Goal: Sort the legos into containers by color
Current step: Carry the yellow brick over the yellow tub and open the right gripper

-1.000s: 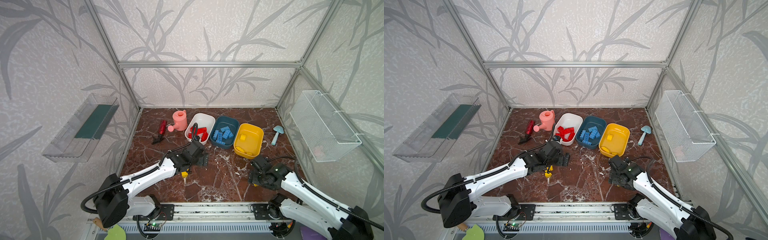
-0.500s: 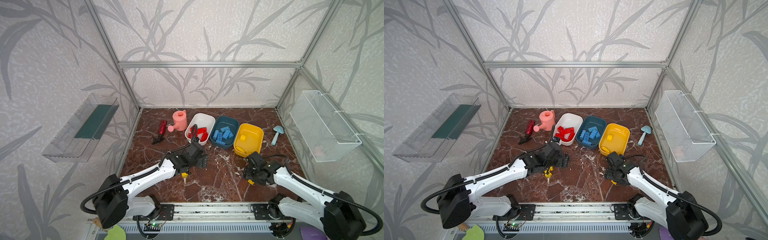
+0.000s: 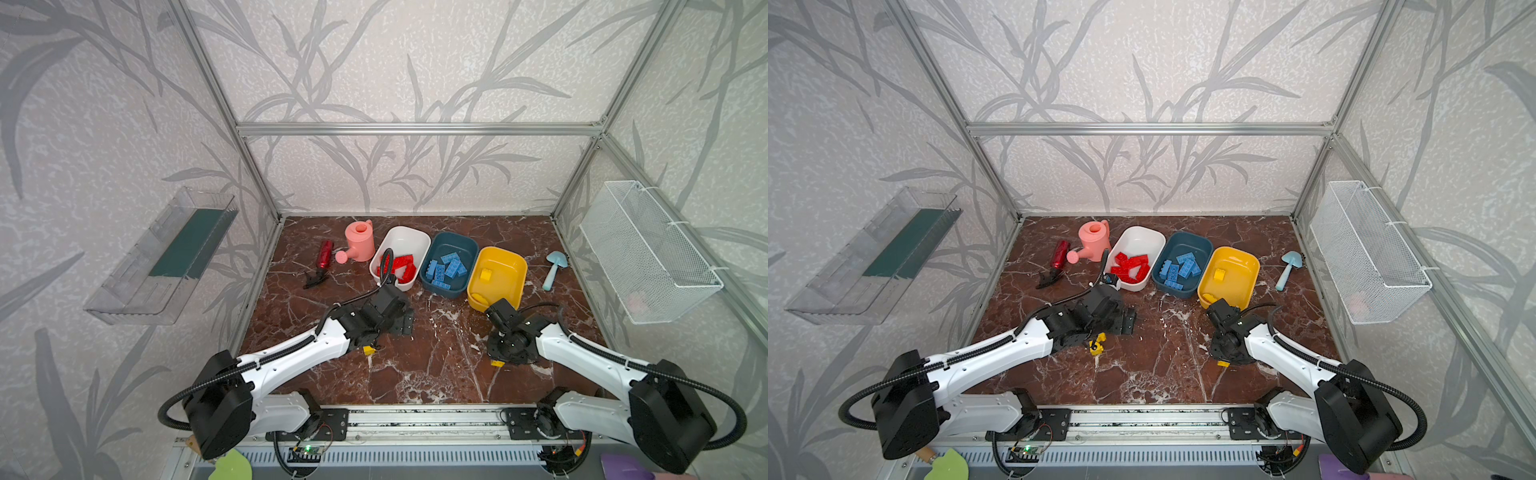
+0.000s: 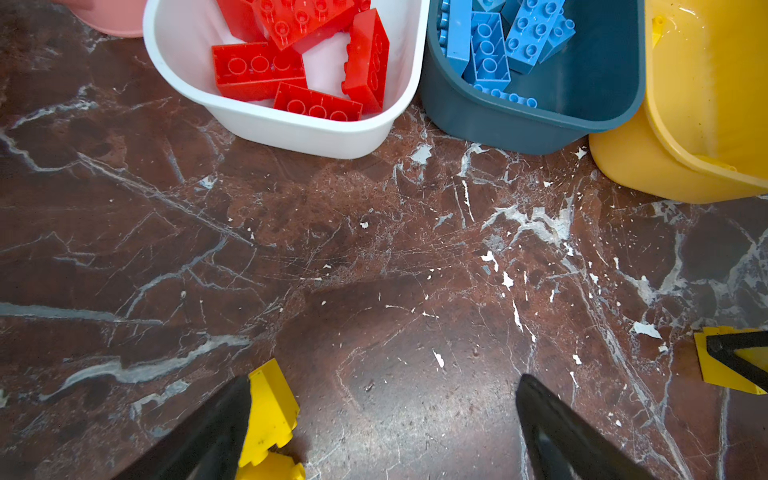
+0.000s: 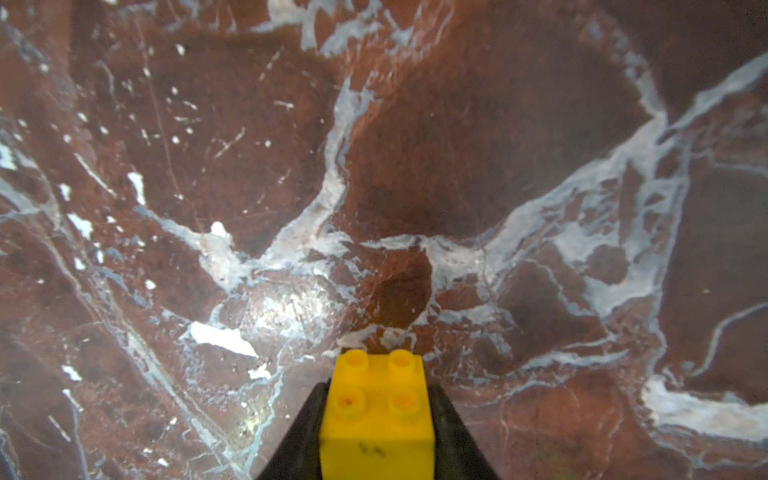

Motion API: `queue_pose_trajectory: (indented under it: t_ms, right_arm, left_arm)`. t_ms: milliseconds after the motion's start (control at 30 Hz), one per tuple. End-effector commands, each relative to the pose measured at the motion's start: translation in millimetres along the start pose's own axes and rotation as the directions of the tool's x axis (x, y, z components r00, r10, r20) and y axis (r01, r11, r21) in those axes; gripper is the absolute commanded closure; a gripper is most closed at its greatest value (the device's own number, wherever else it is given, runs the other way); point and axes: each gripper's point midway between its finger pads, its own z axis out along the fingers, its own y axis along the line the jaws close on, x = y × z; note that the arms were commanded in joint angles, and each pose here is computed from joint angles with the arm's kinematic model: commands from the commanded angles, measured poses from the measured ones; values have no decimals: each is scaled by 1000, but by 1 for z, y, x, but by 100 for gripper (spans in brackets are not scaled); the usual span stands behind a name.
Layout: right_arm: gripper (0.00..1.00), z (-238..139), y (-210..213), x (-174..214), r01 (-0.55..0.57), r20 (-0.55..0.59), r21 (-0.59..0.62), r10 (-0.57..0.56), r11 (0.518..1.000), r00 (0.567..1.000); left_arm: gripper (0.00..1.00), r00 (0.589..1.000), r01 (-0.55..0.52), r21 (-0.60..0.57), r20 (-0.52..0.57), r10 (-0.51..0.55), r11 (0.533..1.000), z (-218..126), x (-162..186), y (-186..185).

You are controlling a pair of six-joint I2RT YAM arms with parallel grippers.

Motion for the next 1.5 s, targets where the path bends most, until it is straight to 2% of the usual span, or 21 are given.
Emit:
queue_pose_trajectory:
  t_ms: [0, 133, 333, 467, 633, 800, 1067, 1167, 1267, 1467]
  right_arm:
    - [69, -11, 1, -6, 29, 12, 11, -29, 1000, 1000]
    - [69, -33, 11, -24, 73, 68, -7, -73, 997, 995]
    - [69, -81, 33, -72, 125, 232, -76, -104, 989, 967]
    - [69, -102, 39, -109, 109, 283, -114, -73, 988, 956]
    - [70, -104, 38, -157, 39, 313, -157, 12, 987, 950]
    - [68, -89, 41, -192, -10, 301, -191, 68, 981, 951]
    - [54, -67, 37, -216, -63, 236, -210, 113, 976, 965]
    - [38, -70, 35, -219, -64, 241, -208, 115, 976, 964]
    - [29, -77, 34, -221, -55, 261, -213, 111, 976, 959]
    - [24, -100, 35, -217, -33, 310, -244, 111, 969, 944]
  left_arm:
    - [1, 1000, 17, -40, 23, -16, 999, -11, -1, 12]
    - [1, 999, 24, -68, 38, -21, 997, -18, -2, 21]
    - [1, 998, 38, -96, 54, -33, 995, -31, 2, 35]
    - [1, 998, 48, -117, 54, -42, 992, -37, 8, 45]
    - [1, 998, 58, -152, 27, -54, 987, -39, 21, 56]
    - [1, 997, 77, -192, 23, -74, 978, -38, 34, 70]
    - [1, 993, 80, -303, -59, -102, 950, -24, 57, 94]
    - [1, 989, 95, -301, -82, -126, 949, -15, 61, 94]
    - [1, 986, 111, -285, -90, -142, 952, -9, 58, 91]
    - [9, 981, 110, -276, -124, -149, 955, 5, 52, 83]
